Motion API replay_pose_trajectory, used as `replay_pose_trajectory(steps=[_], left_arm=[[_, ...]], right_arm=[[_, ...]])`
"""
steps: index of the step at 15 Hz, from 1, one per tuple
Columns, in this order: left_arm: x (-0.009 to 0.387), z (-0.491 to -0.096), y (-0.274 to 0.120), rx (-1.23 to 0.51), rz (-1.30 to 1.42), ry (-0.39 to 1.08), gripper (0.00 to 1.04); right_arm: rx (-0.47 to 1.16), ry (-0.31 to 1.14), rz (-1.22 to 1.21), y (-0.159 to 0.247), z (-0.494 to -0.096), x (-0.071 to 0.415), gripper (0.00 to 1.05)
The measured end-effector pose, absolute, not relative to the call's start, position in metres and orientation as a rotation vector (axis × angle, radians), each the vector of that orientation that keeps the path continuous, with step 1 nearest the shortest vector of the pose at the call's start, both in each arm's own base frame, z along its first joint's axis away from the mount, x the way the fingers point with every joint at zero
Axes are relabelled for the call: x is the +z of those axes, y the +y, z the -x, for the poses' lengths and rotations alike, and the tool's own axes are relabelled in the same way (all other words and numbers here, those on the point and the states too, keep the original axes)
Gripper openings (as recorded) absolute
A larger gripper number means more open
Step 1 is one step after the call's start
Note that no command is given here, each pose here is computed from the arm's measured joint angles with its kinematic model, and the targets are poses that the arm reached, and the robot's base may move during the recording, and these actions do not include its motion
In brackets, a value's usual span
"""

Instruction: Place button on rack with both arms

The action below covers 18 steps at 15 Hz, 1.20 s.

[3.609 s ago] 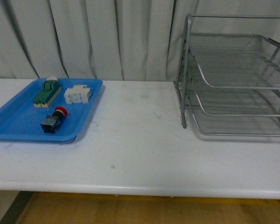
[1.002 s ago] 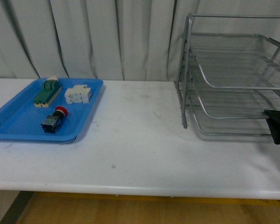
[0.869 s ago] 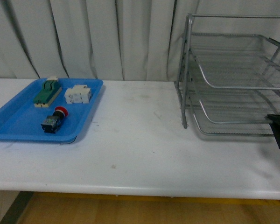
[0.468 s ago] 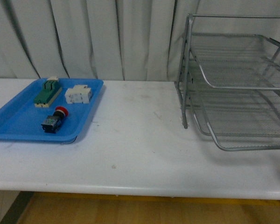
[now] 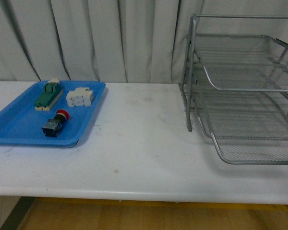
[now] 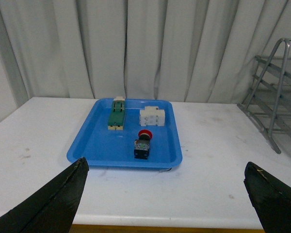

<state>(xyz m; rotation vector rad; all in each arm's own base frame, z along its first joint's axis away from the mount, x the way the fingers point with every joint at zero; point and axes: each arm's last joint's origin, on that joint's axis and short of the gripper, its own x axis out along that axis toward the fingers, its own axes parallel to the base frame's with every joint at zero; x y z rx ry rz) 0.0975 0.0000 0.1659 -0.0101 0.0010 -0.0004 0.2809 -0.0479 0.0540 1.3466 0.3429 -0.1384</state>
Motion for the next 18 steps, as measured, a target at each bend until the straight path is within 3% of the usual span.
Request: replay_pose_trajectory(steps=[4,10,11,13,15,18], left_arm=[[0.166,-0.098,0.000,0.000,0.010,0.001,0.98],[0.166,-0.098,0.000,0.000,0.010,0.001,0.98],[0.166,-0.098,0.000,0.000,0.010,0.001,0.98],[0.166,-0.098,0.000,0.000,0.010,0.001,0.98],[0.166,-0.098,0.000,0.000,0.010,0.001,0.98],[0.166,-0.098,0.000,0.000,0.010,0.001,0.98]], right_arm=[[-0.096,0.325,-1.331,-0.046,-0.274,0.068,1.00],[-0.061,0.314,-1.244,-0.041,-0.218,0.091,0.98],[-0.069,0.231,-1.103,-0.042,-0.210,0.104,0.91],[-0.019,0.063,-0.577,-0.038,-0.188,0.151,0.65],[-0.005,0.049,-0.193,-0.032,-0.162,0.157,0.40],[0.005,0.003,-0.034,-0.020,-0.146,0.165,0.03]])
